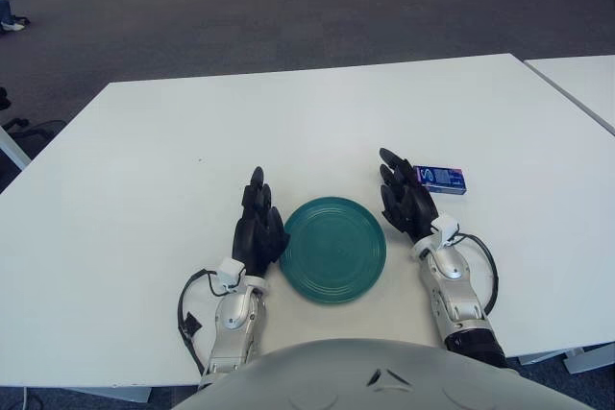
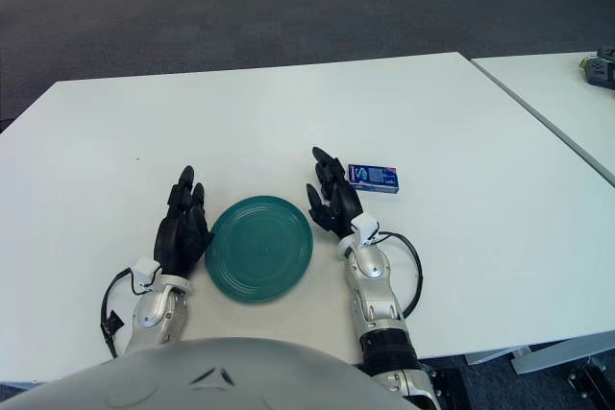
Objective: Put the gum into the plate.
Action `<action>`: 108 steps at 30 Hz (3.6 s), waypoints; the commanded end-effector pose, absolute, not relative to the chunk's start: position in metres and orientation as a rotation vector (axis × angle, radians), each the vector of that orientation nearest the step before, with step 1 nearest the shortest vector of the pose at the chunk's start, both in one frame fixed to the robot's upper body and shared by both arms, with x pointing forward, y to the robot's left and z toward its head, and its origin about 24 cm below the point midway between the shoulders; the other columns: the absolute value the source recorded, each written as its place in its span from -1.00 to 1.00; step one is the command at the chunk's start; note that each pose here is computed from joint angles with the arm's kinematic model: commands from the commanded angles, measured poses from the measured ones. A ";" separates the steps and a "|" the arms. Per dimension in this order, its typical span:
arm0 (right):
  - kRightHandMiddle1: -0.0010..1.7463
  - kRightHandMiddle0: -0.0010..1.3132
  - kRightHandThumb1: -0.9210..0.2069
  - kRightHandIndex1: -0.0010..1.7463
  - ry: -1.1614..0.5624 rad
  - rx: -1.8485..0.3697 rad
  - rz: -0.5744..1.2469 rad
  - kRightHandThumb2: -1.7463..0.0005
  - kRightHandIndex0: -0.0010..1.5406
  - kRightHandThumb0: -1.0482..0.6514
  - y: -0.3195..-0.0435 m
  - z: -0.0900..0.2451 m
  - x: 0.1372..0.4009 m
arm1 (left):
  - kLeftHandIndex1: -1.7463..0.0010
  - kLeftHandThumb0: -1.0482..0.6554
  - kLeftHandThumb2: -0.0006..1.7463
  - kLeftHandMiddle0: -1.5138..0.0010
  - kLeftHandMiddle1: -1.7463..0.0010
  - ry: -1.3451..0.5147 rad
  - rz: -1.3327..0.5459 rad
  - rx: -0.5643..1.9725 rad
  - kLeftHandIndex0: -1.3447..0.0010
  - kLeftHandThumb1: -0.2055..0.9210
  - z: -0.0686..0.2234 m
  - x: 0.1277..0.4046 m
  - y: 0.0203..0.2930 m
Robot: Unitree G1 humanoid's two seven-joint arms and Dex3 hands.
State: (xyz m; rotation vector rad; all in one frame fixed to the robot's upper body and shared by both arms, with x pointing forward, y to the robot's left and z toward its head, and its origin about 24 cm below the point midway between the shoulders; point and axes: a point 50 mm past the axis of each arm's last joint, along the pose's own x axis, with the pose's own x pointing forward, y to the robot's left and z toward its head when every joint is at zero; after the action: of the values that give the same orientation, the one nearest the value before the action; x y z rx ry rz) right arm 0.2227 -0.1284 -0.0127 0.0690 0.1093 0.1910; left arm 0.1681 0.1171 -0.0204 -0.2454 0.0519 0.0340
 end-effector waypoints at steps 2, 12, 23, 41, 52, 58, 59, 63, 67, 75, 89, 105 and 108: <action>-0.53 -1.00 -1.00 -0.96 0.204 0.069 0.177 0.24 -0.74 -0.77 -0.140 -0.008 0.224 | 0.82 -0.98 -0.02 0.99 1.00 0.212 0.066 -0.268 1.00 1.00 -0.045 0.155 0.107; -0.36 -1.00 -1.00 -0.94 -0.033 -0.004 0.246 0.32 -0.58 -0.71 -0.128 0.073 0.241 | 0.76 -0.96 0.02 0.98 1.00 0.208 0.055 -0.259 1.00 1.00 -0.045 0.157 0.104; -0.08 -0.99 -1.00 -0.95 -0.408 -0.739 0.173 0.42 -0.45 -0.69 -0.149 0.119 0.249 | 0.79 -0.95 -0.03 0.99 1.00 0.197 0.046 -0.291 1.00 1.00 -0.045 0.158 0.102; 0.09 -0.88 -1.00 -0.95 -0.443 -1.269 0.376 0.53 -0.37 -0.64 -0.169 0.131 0.292 | 0.71 -0.91 -0.14 0.95 0.99 0.184 0.078 -0.329 1.00 1.00 -0.044 0.159 0.101; 0.07 -0.97 -1.00 -0.99 -0.271 -1.442 0.467 0.43 -0.44 -0.72 -0.203 0.099 0.312 | 0.74 -0.93 -0.14 0.98 1.00 0.173 0.062 -0.318 1.00 1.00 -0.044 0.160 0.099; -0.08 -1.00 -1.00 -1.00 -0.184 -1.445 0.536 0.29 -0.51 -0.82 -0.212 0.088 0.314 | 0.80 -0.95 -0.16 0.98 1.00 0.181 0.067 -0.311 1.00 1.00 -0.045 0.158 0.099; -0.12 -1.00 -1.00 -1.00 -0.162 -1.437 0.550 0.26 -0.53 -0.85 -0.213 0.086 0.314 | 0.81 -0.95 -0.16 0.98 0.99 0.184 0.072 -0.310 1.00 1.00 -0.045 0.158 0.100; -0.23 -1.00 -1.00 -1.00 -0.128 -1.424 0.575 0.18 -0.57 -0.91 -0.216 0.080 0.314 | 0.84 -0.95 -0.20 0.96 0.99 0.186 0.085 -0.313 1.00 1.00 -0.045 0.157 0.101; -0.30 -1.00 -1.00 -1.00 -0.097 -1.416 0.590 0.13 -0.60 -0.95 -0.218 0.070 0.313 | 0.84 -0.95 -0.26 0.95 0.99 0.184 0.103 -0.332 1.00 1.00 -0.045 0.157 0.102; -0.35 -1.00 -1.00 -1.00 -0.052 -1.410 0.595 0.10 -0.62 -0.96 -0.220 0.055 0.313 | 0.84 -0.96 -0.29 0.95 0.99 0.186 0.103 -0.327 1.00 1.00 -0.046 0.157 0.104; -0.35 -1.00 -1.00 -0.99 0.021 -1.392 0.625 0.02 -0.63 -0.98 -0.232 0.038 0.300 | 0.85 -0.98 -0.24 0.96 1.00 0.190 0.102 -0.292 1.00 1.00 -0.045 0.156 0.108; -0.37 -1.00 -1.00 -1.00 0.059 -1.434 0.677 0.03 -0.65 -0.97 -0.242 0.037 0.294 | 0.83 -0.97 -0.23 0.95 1.00 0.191 0.100 -0.290 1.00 1.00 -0.044 0.156 0.109; -0.37 -1.00 -1.00 -1.00 0.050 -1.457 0.688 0.04 -0.66 -0.97 -0.245 0.037 0.292 | 0.83 -0.97 -0.21 0.96 1.00 0.191 0.101 -0.289 1.00 1.00 -0.043 0.155 0.108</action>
State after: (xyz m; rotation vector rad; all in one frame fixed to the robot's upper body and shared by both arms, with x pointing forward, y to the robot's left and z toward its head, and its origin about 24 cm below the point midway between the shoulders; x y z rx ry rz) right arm 0.2935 -0.2390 0.0345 -1.4215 0.0533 0.6806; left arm 0.1750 0.1158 -0.0208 -0.2424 0.0474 0.0522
